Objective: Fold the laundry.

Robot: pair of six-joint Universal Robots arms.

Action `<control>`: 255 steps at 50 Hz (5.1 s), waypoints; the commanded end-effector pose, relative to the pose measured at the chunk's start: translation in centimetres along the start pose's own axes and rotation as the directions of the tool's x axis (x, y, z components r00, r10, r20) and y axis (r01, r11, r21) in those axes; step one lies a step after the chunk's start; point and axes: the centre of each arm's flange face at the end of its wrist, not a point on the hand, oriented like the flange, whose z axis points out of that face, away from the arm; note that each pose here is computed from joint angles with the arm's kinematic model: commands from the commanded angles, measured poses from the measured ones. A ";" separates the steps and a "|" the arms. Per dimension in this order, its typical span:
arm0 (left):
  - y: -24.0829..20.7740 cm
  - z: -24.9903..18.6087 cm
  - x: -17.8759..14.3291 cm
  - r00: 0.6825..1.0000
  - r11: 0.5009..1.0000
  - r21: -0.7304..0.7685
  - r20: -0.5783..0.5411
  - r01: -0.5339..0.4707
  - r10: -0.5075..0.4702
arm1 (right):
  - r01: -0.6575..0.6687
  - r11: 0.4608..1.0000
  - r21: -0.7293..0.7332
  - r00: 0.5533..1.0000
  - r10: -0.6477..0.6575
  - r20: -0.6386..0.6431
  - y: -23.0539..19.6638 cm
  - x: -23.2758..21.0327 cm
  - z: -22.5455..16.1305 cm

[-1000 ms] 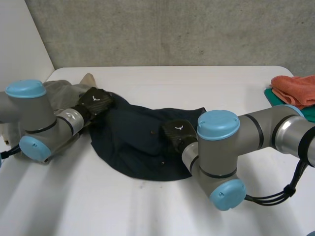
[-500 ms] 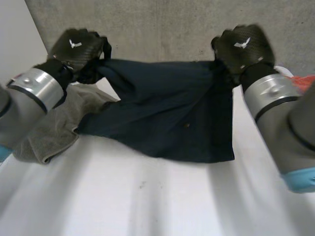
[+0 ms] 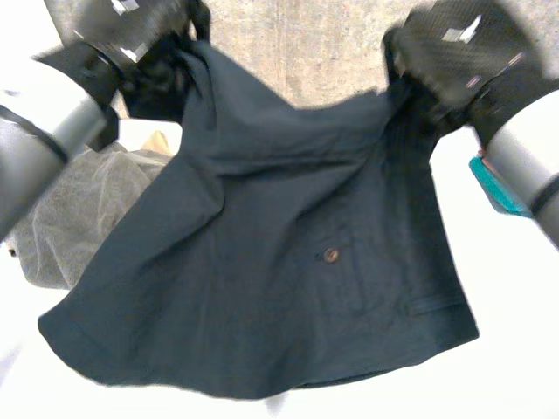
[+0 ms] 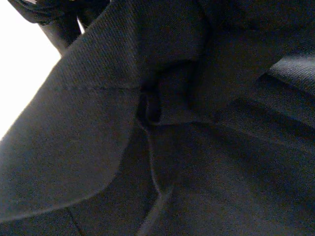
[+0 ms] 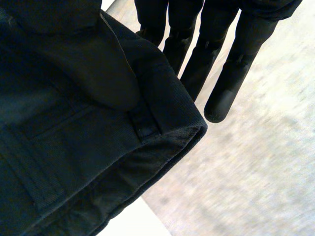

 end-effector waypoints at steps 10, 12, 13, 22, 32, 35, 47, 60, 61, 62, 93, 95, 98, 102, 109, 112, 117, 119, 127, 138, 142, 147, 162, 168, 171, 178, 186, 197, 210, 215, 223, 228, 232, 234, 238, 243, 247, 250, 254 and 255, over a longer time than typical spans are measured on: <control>16.7 9.0 0.0 1.000 0.997 -0.083 -0.023 0.002 -0.004 | -0.044 0.999 -0.020 0.990 0.041 -0.136 13.1 -4.9 10.5; 16.5 9.8 -0.3 1.000 0.999 -0.041 0.005 -0.013 0.014 | -0.025 0.999 -0.024 0.986 0.020 -0.165 13.7 -5.0 11.1; 16.3 10.0 -0.5 1.000 0.999 -0.029 0.020 -0.018 0.019 | -0.012 1.000 -0.027 0.984 0.007 -0.177 13.8 -4.9 11.2; 12.4 8.7 -2.4 0.978 0.999 -0.020 0.206 -0.035 0.039 | 0.099 0.988 -0.116 0.991 -0.109 -0.081 13.6 -4.8 9.1; 8.7 -2.8 -0.2 0.971 0.929 -0.366 0.237 0.047 0.044 | 0.116 0.931 -0.347 0.975 -0.041 0.218 13.0 -5.9 1.0; 8.9 -7.1 1.6 0.979 0.863 -0.500 0.202 0.072 0.035 | 0.120 0.906 -0.405 0.962 -0.006 0.273 13.9 -6.4 -1.1; 12.4 -17.2 6.2 0.994 0.680 -0.729 0.110 0.077 0.006 | 0.104 0.909 -0.404 0.952 0.026 0.304 17.9 -8.9 -3.0; 14.4 -17.3 6.8 0.996 0.705 -0.706 0.088 0.068 -0.008 | 0.007 0.935 -0.354 0.979 0.066 0.191 18.9 -8.7 -1.4; 14.5 -17.3 6.9 0.996 0.701 -0.710 0.086 0.068 -0.010 | -0.006 0.934 -0.357 0.980 0.076 0.182 18.9 -8.6 -1.3; 14.8 -17.2 6.9 0.996 0.697 -0.714 0.083 0.067 -0.011 | -0.019 0.933 -0.359 0.981 0.087 0.174 18.9 -8.5 -1.3; -9.7 -8.9 -0.1 0.900 0.954 0.068 0.356 -0.292 0.250 | 0.046 0.991 0.123 0.996 -0.036 -0.086 -2.2 1.6 -1.1; -11.9 -8.5 -0.6 0.888 0.942 0.119 0.387 -0.314 0.247 | 0.056 0.980 0.191 0.992 -0.033 -0.122 -5.5 3.1 -1.6; -15.9 -8.3 -1.4 0.863 0.913 0.207 0.449 -0.351 0.230 | 0.070 0.961 0.266 0.986 -0.026 -0.165 -9.0 4.8 -2.2; -17.9 -6.9 -2.3 0.851 0.893 0.253 0.476 -0.373 0.220 | 0.085 0.944 0.319 0.979 -0.019 -0.204 -11.4 6.2 -2.2; -14.4 -1.7 -3.9 0.861 0.916 0.197 0.453 -0.351 0.232 | 0.077 0.974 0.214 0.977 -0.030 -0.213 -7.9 6.5 1.8; -10.7 1.2 -4.4 0.874 0.935 0.140 0.422 -0.326 0.241 | 0.064 0.989 0.134 0.976 -0.034 -0.214 -5.1 6.2 3.9; -4.5 5.8 -4.4 0.905 0.951 0.087 0.342 -0.298 0.252 | 0.026 0.999 0.036 0.977 -0.018 -0.214 0.1 5.0 8.2; -1.3 8.0 -4.6 0.913 0.952 0.081 0.318 -0.296 0.256 | 0.018 0.999 0.029 0.975 -0.011 -0.221 1.7 4.7 9.7; 6.9 14.0 -3.6 0.926 0.925 0.200 0.268 -0.322 0.265 | 0.014 0.999 0.035 0.934 -0.001 -0.359 10.0 3.5 16.4; 11.4 14.8 -1.4 0.941 0.946 0.211 0.286 -0.247 0.182 | 0.067 0.996 0.066 0.936 -0.040 -0.349 12.3 2.1 18.7; 12.0 13.2 -0.6 0.949 0.973 0.108 0.269 -0.202 0.167 | 0.069 0.997 0.018 0.945 -0.060 -0.322 10.9 2.9 16.6; 11.3 9.9 0.4 0.959 0.987 -0.037 0.232 -0.158 0.162 | 0.115 0.987 -0.110 0.988 -0.125 -0.089 11.8 0.6 12.5; 11.8 -6.9 6.8 0.991 0.827 -0.562 0.115 0.006 0.070 | 0.171 0.863 -0.475 0.977 -0.087 0.195 20.5 -1.7 2.8; 12.3 -13.1 10.1 0.999 0.747 -0.665 0.035 0.013 0.014 | 0.191 0.886 -0.422 0.970 -0.103 0.222 22.2 -0.9 2.7; 13.2 -15.0 10.9 1.000 0.711 -0.703 0.015 0.012 -0.002 | 0.190 0.900 -0.392 0.970 -0.111 0.214 22.9 -0.9 3.2; 14.9 -15.5 11.4 1.000 0.729 -0.684 0.028 0.027 -0.010 | 0.194 0.901 -0.388 0.971 -0.120 0.206 25.3 -1.3 4.1; 16.5 -14.1 11.2 0.999 0.786 -0.618 0.047 0.020 0.012 | 0.191 0.891 -0.411 0.969 -0.102 0.227 25.7 -2.0 3.1; 18.5 -13.3 11.5 0.999 0.762 -0.648 0.033 0.013 0.011 | 0.175 0.894 -0.413 0.974 -0.095 0.207 24.3 -1.8 1.6; 16.9 -12.9 10.8 0.996 0.780 -0.622 0.001 -0.067 0.086 | 0.179 0.906 -0.383 0.977 -0.119 0.176 21.8 -0.9 0.8; 15.6 -13.9 10.7 0.998 0.766 -0.641 0.001 -0.051 0.067 | 0.177 0.906 -0.386 0.977 -0.112 0.184 21.5 -1.0 0.6; 15.8 -15.2 11.2 0.998 0.731 -0.681 -0.024 -0.055 0.052 | 0.178 0.905 -0.386 0.976 -0.112 0.188 21.6 -1.1 0.5; 16.3 -15.5 11.1 0.998 0.717 -0.695 -0.023 -0.053 0.052 | 0.177 0.904 -0.390 0.975 -0.106 0.195 21.7 -1.3 0.4; 17.3 -15.2 11.0 0.998 0.702 -0.710 -0.021 -0.052 0.052 | 0.176 0.903 -0.392 0.975 -0.103 0.199 21.8 -1.4 0.3; 17.7 -15.1 10.9 0.998 0.694 -0.718 -0.022 -0.052 0.053 | 0.176 0.904 -0.390 0.975 -0.104 0.199 21.8 -1.4 0.3; 18.3 -14.7 10.5 0.998 0.686 -0.726 -0.012 -0.047 0.056 | 0.176 0.903 -0.392 0.975 -0.103 0.199 22.0 -1.5 0.2; 19.1 -14.1 10.4 0.998 0.698 -0.715 -0.005 -0.047 0.062 | 0.176 0.903 -0.392 0.974 -0.103 0.200 22.0 -1.6 0.2; 19.3 -13.4 10.2 0.997 0.732 -0.679 0.008 -0.048 0.073 | 0.175 0.902 -0.395 0.974 -0.101 0.202 22.0 -1.6 0.1; 19.2 -12.9 10.0 0.997 0.750 -0.660 0.018 -0.049 0.081 | 0.175 0.900 -0.399 0.974 -0.099 0.203 22.1 -1.7 0.0; 19.0 -12.5 9.7 0.996 0.760 -0.648 0.027 -0.047 0.085 | 0.173 0.898 -0.404 0.974 -0.096 0.204 22.2 -1.7 -0.2; 18.9 -12.4 9.7 0.996 0.762 -0.646 0.027 -0.047 0.085 | 0.173 0.898 -0.404 0.974 -0.096 0.204 22.2 -1.8 -0.2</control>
